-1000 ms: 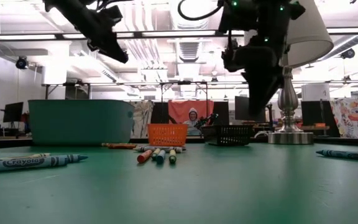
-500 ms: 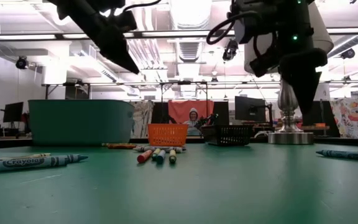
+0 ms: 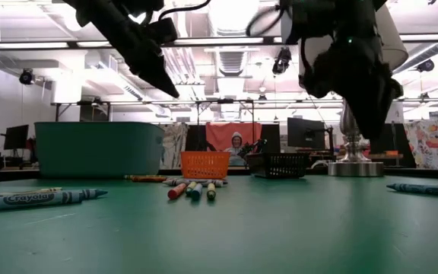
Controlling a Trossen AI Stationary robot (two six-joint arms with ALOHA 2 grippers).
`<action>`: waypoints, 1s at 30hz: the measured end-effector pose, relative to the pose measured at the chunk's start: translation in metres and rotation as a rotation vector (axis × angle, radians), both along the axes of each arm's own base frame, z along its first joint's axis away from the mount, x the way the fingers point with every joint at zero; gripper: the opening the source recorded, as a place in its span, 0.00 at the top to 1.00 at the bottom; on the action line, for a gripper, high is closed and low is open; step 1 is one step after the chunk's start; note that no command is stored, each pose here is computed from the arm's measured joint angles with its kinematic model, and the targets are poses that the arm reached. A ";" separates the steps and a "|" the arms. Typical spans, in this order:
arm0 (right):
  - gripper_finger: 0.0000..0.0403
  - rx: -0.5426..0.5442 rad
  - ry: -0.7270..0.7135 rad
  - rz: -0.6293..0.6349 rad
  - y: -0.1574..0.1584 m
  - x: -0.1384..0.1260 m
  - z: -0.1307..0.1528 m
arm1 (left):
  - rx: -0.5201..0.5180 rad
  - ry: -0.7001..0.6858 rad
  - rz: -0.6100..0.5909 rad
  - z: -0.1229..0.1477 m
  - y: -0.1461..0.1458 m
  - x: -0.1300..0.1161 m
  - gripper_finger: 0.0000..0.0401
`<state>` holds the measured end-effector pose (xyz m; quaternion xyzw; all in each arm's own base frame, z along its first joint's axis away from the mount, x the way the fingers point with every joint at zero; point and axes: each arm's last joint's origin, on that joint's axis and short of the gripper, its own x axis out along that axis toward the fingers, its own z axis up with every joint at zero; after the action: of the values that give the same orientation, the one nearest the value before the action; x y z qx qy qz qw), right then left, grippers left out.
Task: Sort crayons
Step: Put the blue crayon into the orange bin
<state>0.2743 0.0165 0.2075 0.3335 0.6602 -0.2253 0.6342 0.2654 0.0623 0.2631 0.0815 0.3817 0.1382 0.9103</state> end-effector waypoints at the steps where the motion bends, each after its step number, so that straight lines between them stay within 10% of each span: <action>1: 0.77 0.018 -0.017 -0.008 0.004 0.002 0.000 | 0.012 0.000 0.010 0.000 0.000 0.000 0.84; 13: 0.77 0.154 0.129 -0.026 0.041 0.024 -0.019 | 0.032 -0.027 0.025 0.004 0.001 0.000 0.84; 30: 0.77 0.008 0.263 -0.050 0.051 0.036 -0.038 | 0.024 0.021 0.025 -0.001 0.000 -0.003 0.84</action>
<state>0.3100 0.0678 0.1698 0.3199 0.7299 -0.2805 0.5350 0.2621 0.0627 0.2626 0.0890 0.3906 0.1533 0.9034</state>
